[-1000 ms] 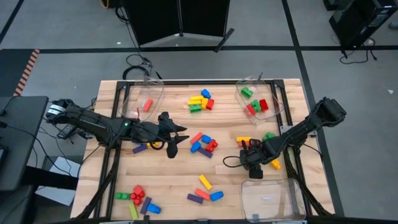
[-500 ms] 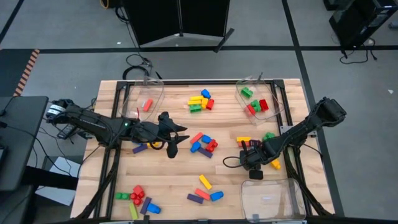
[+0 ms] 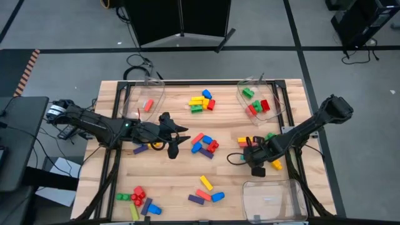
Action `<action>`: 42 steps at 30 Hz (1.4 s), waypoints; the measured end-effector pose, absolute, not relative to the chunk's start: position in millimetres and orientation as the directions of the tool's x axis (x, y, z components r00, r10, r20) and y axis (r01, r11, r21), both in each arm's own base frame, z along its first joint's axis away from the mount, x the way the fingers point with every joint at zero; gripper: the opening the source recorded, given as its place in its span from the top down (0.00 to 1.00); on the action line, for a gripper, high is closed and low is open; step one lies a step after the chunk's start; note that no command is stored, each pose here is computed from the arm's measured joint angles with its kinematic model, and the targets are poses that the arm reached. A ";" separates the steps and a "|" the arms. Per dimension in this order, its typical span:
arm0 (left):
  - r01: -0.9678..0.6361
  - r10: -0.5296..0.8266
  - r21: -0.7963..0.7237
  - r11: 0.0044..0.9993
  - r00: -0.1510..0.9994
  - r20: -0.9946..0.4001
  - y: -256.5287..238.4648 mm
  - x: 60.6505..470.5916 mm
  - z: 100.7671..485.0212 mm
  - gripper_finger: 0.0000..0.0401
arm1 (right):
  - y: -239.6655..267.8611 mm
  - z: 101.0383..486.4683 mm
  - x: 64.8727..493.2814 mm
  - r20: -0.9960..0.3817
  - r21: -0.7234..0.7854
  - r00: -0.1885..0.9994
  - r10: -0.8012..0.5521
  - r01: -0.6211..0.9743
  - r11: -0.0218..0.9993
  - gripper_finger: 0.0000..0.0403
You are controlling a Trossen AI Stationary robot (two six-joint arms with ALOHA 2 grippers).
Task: Sort blocks by size
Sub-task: Put the light blue block into the top left transparent bin
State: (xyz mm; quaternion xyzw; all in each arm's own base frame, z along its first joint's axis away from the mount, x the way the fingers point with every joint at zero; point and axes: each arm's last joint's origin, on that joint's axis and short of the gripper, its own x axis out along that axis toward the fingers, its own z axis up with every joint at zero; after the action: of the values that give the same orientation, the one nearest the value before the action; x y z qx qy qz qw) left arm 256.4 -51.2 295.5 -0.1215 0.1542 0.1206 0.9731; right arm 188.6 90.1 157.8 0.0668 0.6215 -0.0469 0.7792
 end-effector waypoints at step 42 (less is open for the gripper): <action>-0.355 0.462 -0.593 0.723 0.887 0.031 22.5 254.4 341.0 0.56 | -5.9 344.9 356.2 -0.362 -0.099 0.792 -0.491 0.491 0.865 0.71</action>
State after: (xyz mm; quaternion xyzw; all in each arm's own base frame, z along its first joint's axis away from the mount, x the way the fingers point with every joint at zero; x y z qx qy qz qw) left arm 254.4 22.5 341.0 -0.2997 -0.0887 0.2211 0.9238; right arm 356.2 -5.9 344.9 0.0002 0.1913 -0.2595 0.9466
